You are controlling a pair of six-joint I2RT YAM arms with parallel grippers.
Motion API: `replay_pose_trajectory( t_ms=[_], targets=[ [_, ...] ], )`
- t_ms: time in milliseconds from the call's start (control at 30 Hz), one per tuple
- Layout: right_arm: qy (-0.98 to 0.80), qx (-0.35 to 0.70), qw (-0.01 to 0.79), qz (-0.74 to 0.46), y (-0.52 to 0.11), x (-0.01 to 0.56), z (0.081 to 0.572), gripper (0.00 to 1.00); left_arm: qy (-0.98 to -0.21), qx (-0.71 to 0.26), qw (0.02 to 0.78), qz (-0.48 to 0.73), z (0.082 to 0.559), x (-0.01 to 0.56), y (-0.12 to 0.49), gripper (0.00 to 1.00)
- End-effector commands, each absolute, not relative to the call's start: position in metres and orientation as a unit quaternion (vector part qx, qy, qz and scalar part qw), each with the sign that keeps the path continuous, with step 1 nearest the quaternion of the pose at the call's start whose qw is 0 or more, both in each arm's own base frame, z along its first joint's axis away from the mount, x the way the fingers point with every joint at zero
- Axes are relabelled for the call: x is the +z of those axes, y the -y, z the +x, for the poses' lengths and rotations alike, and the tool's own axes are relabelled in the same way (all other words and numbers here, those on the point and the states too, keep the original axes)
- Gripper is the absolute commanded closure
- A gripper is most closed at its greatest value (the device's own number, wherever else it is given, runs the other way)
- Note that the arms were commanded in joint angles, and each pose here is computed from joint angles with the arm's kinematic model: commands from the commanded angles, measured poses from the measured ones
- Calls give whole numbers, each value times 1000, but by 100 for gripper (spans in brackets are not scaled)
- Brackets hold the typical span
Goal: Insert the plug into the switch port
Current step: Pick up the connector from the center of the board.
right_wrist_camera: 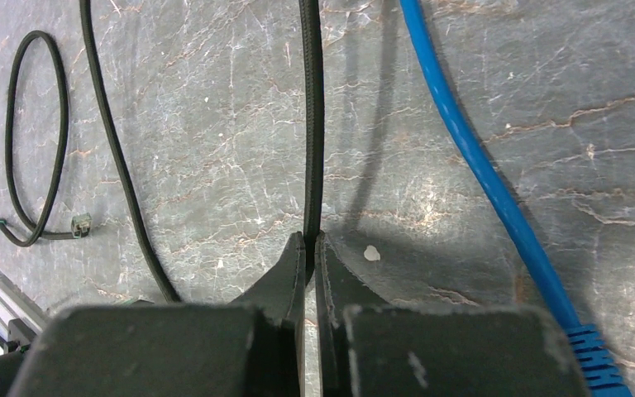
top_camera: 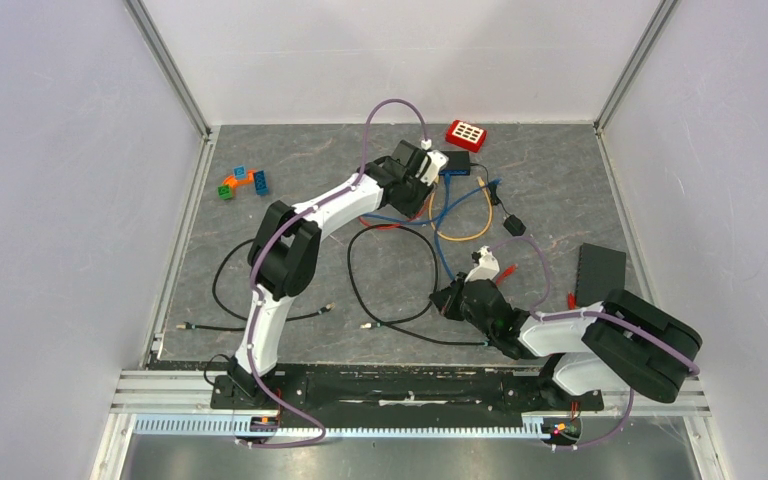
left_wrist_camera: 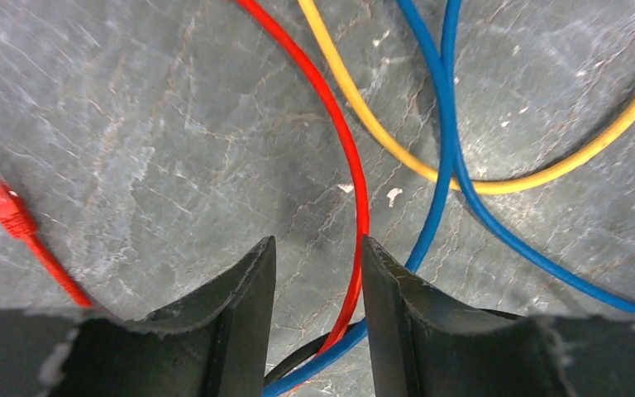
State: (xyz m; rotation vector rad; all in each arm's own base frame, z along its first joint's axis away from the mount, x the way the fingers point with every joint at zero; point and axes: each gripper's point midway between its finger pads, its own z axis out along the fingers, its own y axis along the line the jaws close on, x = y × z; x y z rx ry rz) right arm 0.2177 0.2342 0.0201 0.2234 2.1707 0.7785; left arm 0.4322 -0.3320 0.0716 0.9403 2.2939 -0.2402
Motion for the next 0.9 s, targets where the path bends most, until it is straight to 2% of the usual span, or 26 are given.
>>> replay_pose_trajectory(
  t_ms=[0,167,300,433,500,567,633,867],
  targets=[
    [-855,306,413,64,-234,24,217,100,-888,-117,283,343,426,56,333,52],
    [-852,308,418,62,-236,28,218,100,-890,-130,262,350,420,41,336,52],
    [-852,303,423,60,-234,31,219,100,-892,-136,247,354,416,32,337,57],
    [-849,299,431,64,-231,34,221,100,-890,-150,239,358,411,35,340,55],
    [-848,299,433,64,-231,36,222,100,-890,-147,239,358,411,35,339,62],
    [-849,297,432,64,-231,36,222,100,-891,-142,241,357,413,40,338,81],
    [-854,280,432,72,-224,34,222,100,-890,-137,248,356,415,47,336,96],
    [-854,193,473,102,-179,40,228,100,-880,-119,284,361,428,79,330,98]
  ],
)
